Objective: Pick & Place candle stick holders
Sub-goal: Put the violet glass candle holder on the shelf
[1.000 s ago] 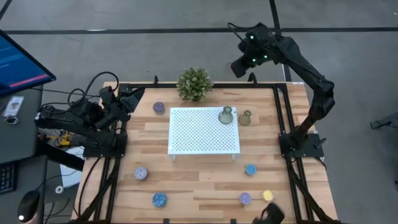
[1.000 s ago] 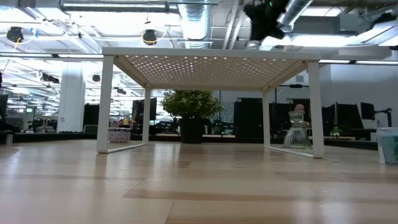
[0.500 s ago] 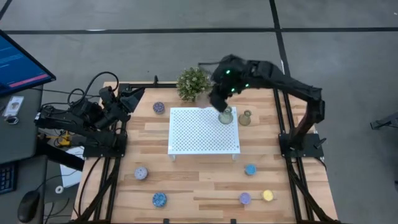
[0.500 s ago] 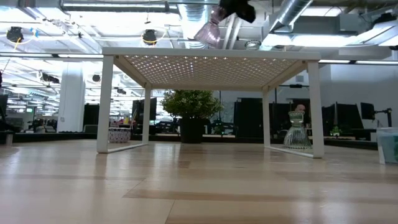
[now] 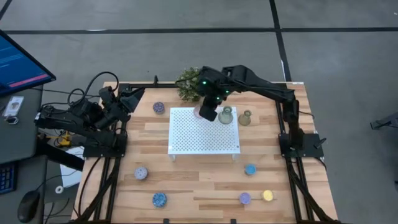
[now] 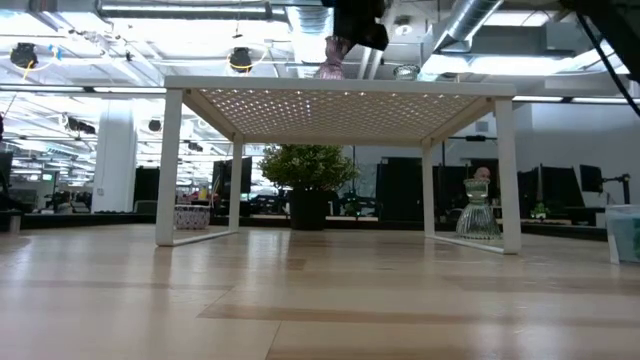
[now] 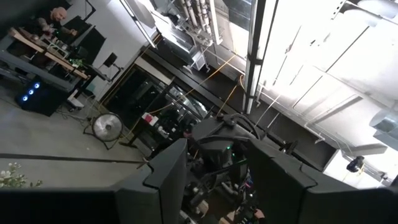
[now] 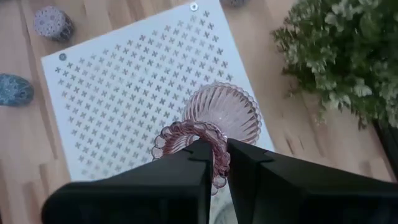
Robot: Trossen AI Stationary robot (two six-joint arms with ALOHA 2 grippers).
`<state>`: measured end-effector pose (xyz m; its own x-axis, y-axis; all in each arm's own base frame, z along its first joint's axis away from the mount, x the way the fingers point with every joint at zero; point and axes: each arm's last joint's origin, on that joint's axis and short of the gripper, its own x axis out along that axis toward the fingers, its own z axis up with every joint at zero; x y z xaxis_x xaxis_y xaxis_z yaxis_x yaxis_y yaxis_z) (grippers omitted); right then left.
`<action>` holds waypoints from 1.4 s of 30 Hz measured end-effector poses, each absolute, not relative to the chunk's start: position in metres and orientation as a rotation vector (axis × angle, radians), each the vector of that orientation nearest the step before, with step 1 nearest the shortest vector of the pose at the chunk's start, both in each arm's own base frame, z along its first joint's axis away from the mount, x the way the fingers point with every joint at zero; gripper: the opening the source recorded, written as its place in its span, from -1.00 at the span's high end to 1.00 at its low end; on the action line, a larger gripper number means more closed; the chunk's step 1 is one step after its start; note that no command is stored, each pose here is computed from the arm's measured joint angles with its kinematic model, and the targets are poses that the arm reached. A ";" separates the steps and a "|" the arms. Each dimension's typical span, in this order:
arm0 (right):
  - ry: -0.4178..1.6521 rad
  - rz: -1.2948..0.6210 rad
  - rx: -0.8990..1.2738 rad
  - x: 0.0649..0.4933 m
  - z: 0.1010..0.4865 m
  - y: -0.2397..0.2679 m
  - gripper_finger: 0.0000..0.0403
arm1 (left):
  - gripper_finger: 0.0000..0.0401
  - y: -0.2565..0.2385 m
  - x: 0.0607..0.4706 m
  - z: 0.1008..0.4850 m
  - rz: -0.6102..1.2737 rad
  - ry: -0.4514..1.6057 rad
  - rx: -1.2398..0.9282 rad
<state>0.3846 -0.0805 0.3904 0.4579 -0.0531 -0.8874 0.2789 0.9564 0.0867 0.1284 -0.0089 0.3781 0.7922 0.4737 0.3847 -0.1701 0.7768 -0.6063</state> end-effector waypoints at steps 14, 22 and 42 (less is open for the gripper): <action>1.144 -0.212 0.236 0.386 0.376 -0.097 0.91 | 0.17 -0.009 0.128 0.378 0.368 -0.555 -0.583; 1.154 -0.177 0.264 0.382 0.376 -0.107 0.91 | 0.17 -0.009 0.128 0.378 0.368 -0.555 -0.583; 1.174 -0.146 0.284 0.389 0.358 -0.106 0.91 | 0.17 -0.009 0.128 0.378 0.368 -0.555 -0.583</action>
